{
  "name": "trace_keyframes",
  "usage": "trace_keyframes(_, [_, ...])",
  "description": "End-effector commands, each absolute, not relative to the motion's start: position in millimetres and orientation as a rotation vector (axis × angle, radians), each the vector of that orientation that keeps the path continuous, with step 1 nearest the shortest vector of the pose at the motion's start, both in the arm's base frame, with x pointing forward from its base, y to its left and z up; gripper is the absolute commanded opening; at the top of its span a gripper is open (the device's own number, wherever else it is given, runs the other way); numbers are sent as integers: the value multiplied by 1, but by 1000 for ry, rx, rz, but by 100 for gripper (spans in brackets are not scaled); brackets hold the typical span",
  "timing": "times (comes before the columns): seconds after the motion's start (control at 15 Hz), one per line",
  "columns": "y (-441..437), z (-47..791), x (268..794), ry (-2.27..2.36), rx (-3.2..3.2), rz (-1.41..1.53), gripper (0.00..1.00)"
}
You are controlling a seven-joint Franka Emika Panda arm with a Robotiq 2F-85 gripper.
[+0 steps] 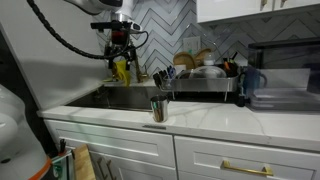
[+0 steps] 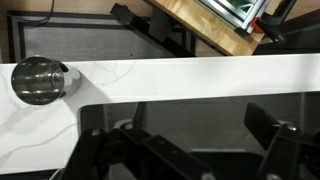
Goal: Put the silver cup on the dishrack
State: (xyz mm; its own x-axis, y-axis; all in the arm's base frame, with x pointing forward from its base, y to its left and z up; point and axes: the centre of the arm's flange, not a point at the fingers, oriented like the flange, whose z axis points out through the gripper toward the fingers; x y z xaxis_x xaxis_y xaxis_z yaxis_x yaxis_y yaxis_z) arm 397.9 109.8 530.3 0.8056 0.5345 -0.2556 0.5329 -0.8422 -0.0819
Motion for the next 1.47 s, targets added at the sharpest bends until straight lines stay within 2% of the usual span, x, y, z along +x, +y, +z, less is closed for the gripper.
trace_keyframes(0.0, [110,530,398,-881,-2979,424,100])
trace_keyframes(0.47, [110,530,398,-881,-2979,424,100])
trace_keyframes(0.6, [112,519,400,-921,-3040,644,100])
trace_keyframes(0.93, [110,466,395,-1108,-3004,974,100])
trace_keyframes(1.2, [107,433,398,-1312,-3063,1128,100])
trace_keyframes(1.4, [107,435,403,-1286,-3077,1137,100])
